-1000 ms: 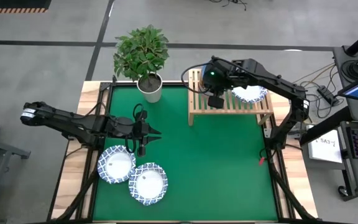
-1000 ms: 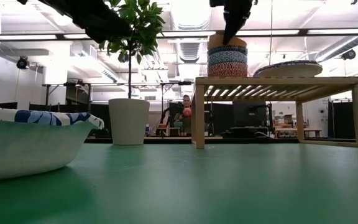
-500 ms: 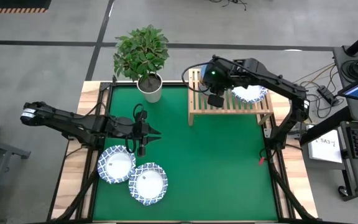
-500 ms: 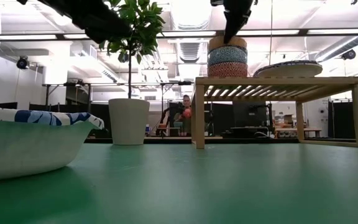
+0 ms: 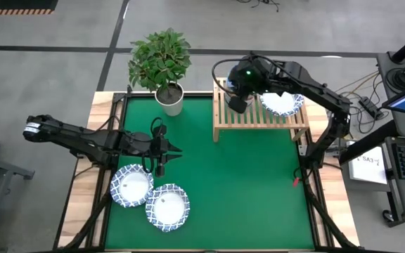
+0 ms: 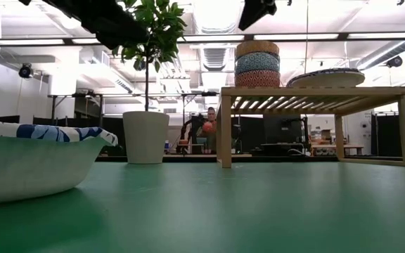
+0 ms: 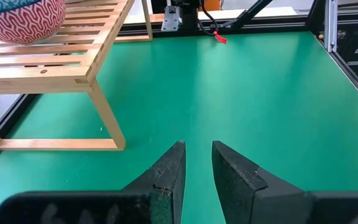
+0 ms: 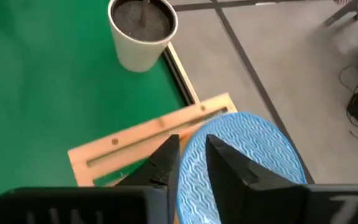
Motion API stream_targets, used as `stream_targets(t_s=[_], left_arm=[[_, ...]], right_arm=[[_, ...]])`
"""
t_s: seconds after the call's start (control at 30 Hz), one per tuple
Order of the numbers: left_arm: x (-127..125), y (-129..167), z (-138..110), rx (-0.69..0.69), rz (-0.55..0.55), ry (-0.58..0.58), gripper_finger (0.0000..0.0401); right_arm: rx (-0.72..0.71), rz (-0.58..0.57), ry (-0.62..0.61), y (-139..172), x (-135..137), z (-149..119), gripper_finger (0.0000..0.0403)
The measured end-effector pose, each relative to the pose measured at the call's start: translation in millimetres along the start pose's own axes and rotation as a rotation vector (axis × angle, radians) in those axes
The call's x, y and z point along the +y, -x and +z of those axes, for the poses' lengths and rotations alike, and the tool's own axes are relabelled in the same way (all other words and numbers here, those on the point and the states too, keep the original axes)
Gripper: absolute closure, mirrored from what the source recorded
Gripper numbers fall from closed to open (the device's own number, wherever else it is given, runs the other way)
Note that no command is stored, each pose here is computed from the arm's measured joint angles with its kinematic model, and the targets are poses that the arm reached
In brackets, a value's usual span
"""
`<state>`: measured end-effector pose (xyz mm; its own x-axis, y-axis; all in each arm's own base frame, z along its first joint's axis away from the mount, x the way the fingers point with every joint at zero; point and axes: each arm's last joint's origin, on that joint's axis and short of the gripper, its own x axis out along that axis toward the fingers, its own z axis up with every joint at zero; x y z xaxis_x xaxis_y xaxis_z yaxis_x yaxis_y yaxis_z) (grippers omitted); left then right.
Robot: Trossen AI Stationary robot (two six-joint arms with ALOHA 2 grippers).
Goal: Place and stack bowls onto a shelf
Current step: Stack the light blue patterned bowl on top of the yellow patterned bowl on the shelf
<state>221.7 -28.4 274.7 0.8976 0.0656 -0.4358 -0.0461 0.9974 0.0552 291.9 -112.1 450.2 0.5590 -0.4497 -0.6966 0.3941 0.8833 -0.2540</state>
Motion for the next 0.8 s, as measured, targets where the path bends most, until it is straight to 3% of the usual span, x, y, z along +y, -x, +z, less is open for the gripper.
stream_targets(t_s=[0.23,0.57,0.8], left_arm=[[0.0,-0.1,-1.4,0.015,0.000,-0.001,0.0340],[0.0,0.0,-1.4,0.015,0.000,0.000,0.0340],[0.0,0.0,-1.3,0.014,0.000,0.000,0.0340]], right_arm=[[-0.009,-0.007,0.020,-19.3,2.3,-1.7,0.0390],[0.072,0.002,0.024,-40.2,7.8,-14.4,0.0394],[0.068,0.001,0.022,-38.9,7.4,-13.6,0.0394]])
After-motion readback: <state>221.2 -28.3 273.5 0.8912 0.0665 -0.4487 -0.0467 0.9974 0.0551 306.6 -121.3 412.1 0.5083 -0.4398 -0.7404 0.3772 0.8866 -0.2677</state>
